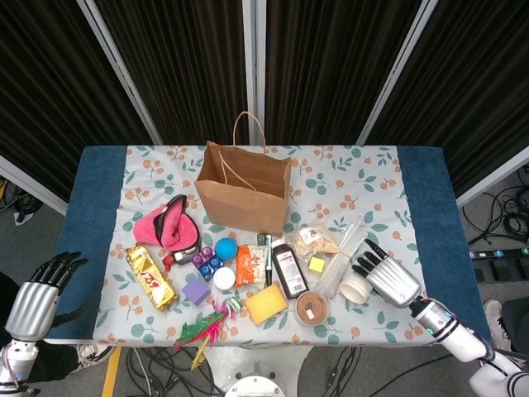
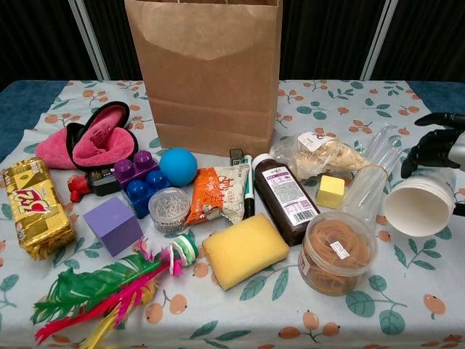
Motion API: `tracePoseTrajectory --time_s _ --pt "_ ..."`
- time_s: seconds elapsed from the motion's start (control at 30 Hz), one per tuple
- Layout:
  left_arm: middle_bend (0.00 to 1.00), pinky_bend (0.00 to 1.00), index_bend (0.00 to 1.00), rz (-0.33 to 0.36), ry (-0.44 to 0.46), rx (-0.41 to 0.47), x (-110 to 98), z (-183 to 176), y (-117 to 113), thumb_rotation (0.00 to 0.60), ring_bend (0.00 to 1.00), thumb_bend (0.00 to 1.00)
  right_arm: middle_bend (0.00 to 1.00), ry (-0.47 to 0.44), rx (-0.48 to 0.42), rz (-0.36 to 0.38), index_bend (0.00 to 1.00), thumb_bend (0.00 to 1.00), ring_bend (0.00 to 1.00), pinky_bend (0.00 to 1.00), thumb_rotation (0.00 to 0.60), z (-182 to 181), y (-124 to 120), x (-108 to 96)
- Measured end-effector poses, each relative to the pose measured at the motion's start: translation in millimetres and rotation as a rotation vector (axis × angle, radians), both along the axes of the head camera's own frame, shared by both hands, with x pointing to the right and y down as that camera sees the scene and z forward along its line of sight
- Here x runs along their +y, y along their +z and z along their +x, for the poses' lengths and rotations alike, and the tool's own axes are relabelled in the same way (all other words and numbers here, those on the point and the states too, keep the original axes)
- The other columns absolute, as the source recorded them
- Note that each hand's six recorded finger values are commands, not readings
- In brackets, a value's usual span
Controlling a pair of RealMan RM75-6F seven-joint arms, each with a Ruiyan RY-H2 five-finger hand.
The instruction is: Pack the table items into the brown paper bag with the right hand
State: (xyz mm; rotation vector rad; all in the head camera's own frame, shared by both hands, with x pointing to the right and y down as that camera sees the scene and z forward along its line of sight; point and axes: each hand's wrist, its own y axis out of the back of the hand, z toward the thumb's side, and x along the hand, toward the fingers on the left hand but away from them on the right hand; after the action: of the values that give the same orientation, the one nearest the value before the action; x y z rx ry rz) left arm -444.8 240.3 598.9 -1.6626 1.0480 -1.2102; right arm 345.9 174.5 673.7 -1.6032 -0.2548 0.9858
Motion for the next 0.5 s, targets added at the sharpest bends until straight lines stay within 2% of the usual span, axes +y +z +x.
tracePoseTrajectory --time_s 0.13,0.27,0.4,0.5 --pt "0.27 0.25 0.26 -0.001 0.000 0.004 0 0 -2 0.600 0.17 0.11 0.47 0.040 -0.077 0.065 0.59 0.24 0.29 0.12 0.600 -7 -26 -17" --pt "0.27 0.25 0.26 -0.010 0.006 0.007 2 1 -2 0.600 0.17 0.11 0.47 0.106 -0.190 0.140 0.59 0.24 0.29 0.12 0.600 -26 -61 -46" --pt "0.27 0.25 0.26 -0.019 0.002 0.015 4 1 -2 0.600 0.17 0.11 0.47 0.211 -0.361 0.197 0.59 0.25 0.29 0.13 0.600 -64 -101 -88" --pt "0.27 0.25 0.26 -0.022 0.003 0.017 3 0 -2 0.600 0.17 0.11 0.46 0.301 -0.486 0.205 0.59 0.25 0.29 0.13 0.600 -95 -126 -120"
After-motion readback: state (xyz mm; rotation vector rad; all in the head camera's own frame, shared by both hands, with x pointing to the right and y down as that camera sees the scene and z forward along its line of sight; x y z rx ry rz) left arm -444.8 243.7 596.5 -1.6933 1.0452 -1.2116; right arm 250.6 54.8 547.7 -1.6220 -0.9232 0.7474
